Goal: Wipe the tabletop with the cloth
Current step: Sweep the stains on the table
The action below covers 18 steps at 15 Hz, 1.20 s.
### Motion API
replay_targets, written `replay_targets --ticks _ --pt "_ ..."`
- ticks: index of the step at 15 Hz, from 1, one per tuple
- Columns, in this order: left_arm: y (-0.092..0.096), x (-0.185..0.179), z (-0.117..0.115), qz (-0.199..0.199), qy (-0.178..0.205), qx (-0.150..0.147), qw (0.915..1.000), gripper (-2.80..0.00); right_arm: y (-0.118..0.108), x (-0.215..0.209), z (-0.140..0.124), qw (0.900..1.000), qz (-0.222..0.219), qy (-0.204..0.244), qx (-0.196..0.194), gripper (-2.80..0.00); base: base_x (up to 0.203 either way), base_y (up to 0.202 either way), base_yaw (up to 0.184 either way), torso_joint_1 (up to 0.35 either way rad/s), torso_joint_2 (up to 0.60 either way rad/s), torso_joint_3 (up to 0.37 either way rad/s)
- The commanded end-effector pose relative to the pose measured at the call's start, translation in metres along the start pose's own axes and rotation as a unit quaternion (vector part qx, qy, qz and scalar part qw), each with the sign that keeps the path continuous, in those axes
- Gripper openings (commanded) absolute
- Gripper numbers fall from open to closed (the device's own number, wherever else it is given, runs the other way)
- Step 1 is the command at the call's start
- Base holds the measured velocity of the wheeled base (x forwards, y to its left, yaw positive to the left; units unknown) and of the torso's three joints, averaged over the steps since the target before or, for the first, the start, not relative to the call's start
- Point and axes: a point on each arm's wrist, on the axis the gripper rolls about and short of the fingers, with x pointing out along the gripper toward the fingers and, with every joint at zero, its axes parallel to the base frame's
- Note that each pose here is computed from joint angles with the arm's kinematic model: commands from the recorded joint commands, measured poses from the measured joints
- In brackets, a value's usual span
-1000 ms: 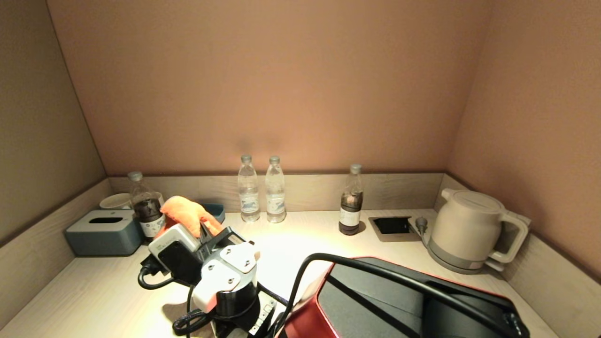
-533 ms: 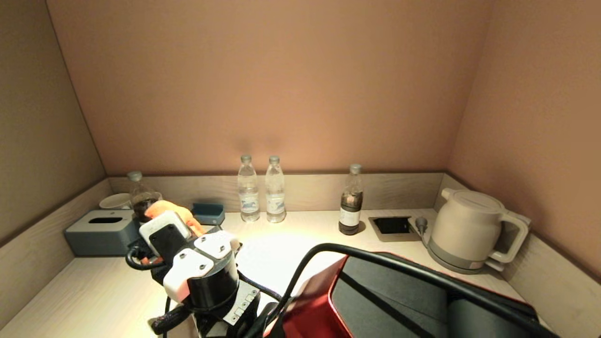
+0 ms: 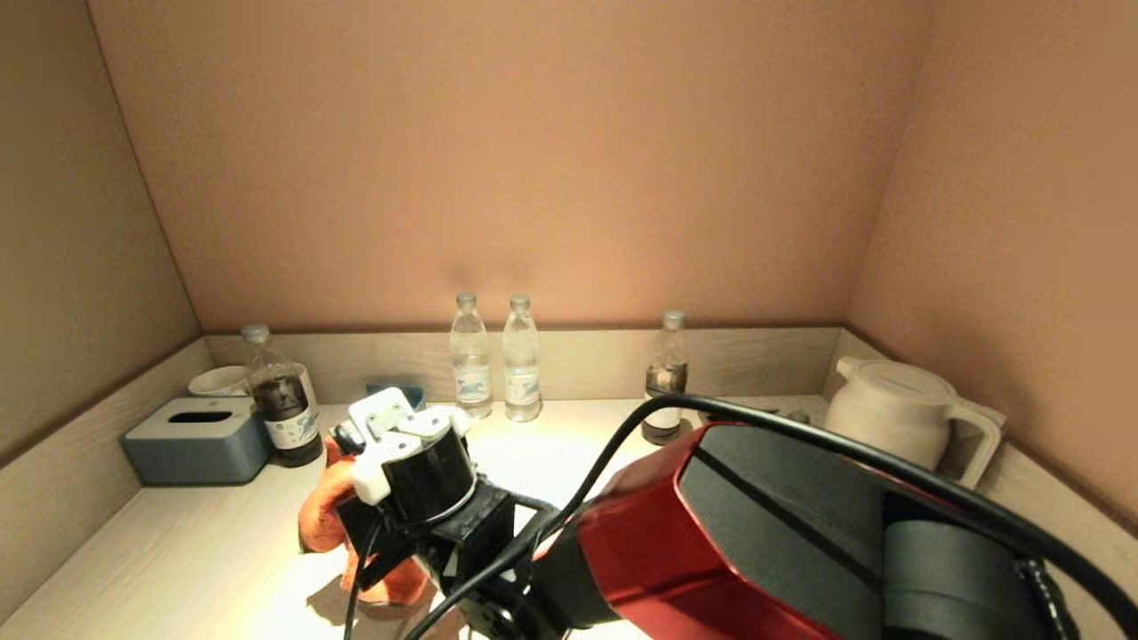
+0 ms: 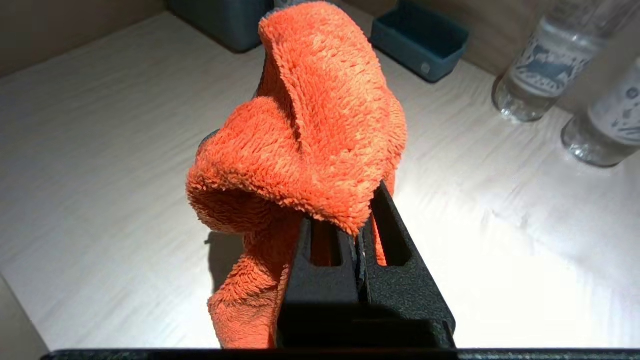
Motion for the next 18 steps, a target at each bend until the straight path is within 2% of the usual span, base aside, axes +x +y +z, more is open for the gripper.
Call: replay_targets --ticks 1,2,3,4,6,7,8,13,14,15,18 --pt "0.000 0.000 0.000 0.000 0.000 0.000 1.0000 -2.80 -0.008 -0.007 -0.015 0.980 0.134 0.138 0.049 -2.80 0.000 0.000 0.000 0.000 0.00 0.000" --pt "0.000 0.000 0.000 0.000 0.000 0.000 1.0000 -2.80 -0.012 -0.007 -0.013 0.979 0.142 0.143 0.044 -2.80 0.000 0.000 0.000 0.000 0.00 0.000" --pt "0.000 0.000 0.000 0.000 0.000 0.000 1.0000 -2.80 -0.017 -0.008 -0.013 0.969 0.182 0.164 0.040 -2.80 0.000 0.000 0.000 0.000 0.00 0.000" --pt "0.000 0.000 0.000 0.000 0.000 0.000 1.0000 -2.80 -0.022 -0.010 -0.014 0.952 0.241 0.186 0.021 -2.80 0.000 0.000 0.000 0.000 0.00 0.000" --pt "0.000 0.000 0.000 0.000 0.000 0.000 1.0000 -2.80 -0.029 -0.011 -0.010 0.933 0.302 0.194 -0.001 -2.80 0.000 0.000 0.000 0.000 0.00 0.000" --pt "0.000 0.000 0.000 0.000 0.000 0.000 1.0000 -2.80 -0.030 -0.009 -0.006 0.927 0.323 0.189 -0.006 -2.80 0.000 0.000 0.000 0.000 0.00 0.000" --pt "0.000 0.000 0.000 0.000 0.000 0.000 1.0000 -2.80 -0.030 -0.006 -0.006 0.923 0.336 0.189 -0.007 -2.80 0.000 0.000 0.000 0.000 0.00 0.000" --pt "0.000 0.000 0.000 0.000 0.000 0.000 1.0000 -2.80 -0.028 0.003 -0.005 0.914 0.360 0.185 -0.020 -2.80 0.000 0.000 0.000 0.000 0.00 0.000" --pt "0.000 0.000 0.000 0.000 0.000 0.000 1.0000 -2.80 -0.027 0.002 -0.006 0.899 0.396 0.184 -0.028 -2.80 0.000 0.000 0.000 0.000 0.00 0.000" --pt "0.000 0.000 0.000 0.000 0.000 0.000 1.0000 -2.80 -0.027 0.001 -0.007 0.891 0.414 0.184 -0.034 -2.80 0.000 0.000 0.000 0.000 0.00 0.000" --pt "0.000 0.000 0.000 0.000 0.000 0.000 1.0000 -2.80 -0.025 0.011 -0.002 0.886 0.428 0.171 -0.041 -2.80 0.000 0.000 0.000 0.000 0.00 0.000"
